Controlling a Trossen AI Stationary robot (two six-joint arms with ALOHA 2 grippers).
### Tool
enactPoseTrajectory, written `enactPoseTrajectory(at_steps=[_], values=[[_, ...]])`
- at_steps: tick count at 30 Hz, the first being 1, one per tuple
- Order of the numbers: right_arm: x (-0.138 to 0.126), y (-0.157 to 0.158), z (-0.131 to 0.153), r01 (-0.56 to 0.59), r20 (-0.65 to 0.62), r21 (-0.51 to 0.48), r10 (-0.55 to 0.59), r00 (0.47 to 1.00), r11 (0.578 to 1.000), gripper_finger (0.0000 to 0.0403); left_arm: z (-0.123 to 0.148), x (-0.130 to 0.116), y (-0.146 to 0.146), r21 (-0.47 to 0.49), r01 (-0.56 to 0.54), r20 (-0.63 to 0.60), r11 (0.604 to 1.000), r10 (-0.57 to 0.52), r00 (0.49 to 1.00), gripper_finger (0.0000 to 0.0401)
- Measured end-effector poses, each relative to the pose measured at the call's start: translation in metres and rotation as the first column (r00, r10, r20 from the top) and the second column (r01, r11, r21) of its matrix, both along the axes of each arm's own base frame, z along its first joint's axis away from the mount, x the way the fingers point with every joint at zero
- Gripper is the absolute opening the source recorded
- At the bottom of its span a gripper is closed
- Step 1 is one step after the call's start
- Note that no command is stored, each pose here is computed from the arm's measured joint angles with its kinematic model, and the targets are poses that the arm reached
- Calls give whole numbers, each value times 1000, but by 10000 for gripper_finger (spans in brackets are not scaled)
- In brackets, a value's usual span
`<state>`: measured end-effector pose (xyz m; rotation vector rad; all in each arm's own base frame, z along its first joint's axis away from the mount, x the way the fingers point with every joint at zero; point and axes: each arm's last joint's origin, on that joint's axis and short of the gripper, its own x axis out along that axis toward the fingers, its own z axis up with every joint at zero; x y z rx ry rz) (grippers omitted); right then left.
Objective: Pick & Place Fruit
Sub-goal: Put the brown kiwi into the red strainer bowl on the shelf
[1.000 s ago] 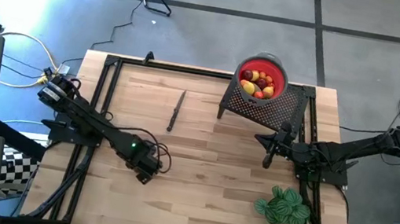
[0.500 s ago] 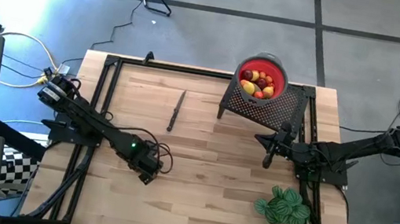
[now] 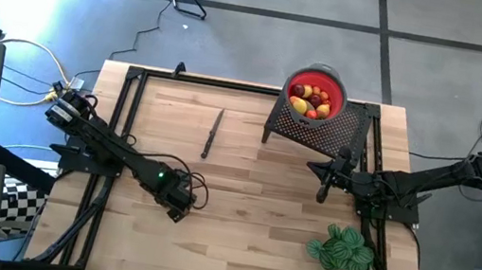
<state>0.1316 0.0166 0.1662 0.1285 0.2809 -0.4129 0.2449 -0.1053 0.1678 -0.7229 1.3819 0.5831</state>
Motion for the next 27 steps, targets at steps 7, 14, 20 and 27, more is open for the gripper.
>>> enactPoseTrajectory(at_steps=[7, 14, 20, 27], values=[[0, 0, 0, 0, -1, -1, 0, 1000, 1000, 2, 0, 0, 0, -1, 0, 1, 1000, 0, 1000, 358], [0, 0, 0, -1, -2, -3, 1, 1000, 1000, 2, 0, 0, 0, -1, 0, 2, 1000, 0, 1000, 358], [0, 0, 0, -1, -2, -2, 1, 1000, 1000, 2, 0, 0, 0, -1, 0, 1, 1000, 0, 1000, 358], [0, 0, 0, -1, -2, -3, 1, 1000, 1000, 2, 0, 0, 0, -1, 0, 1, 1000, 0, 1000, 326]])
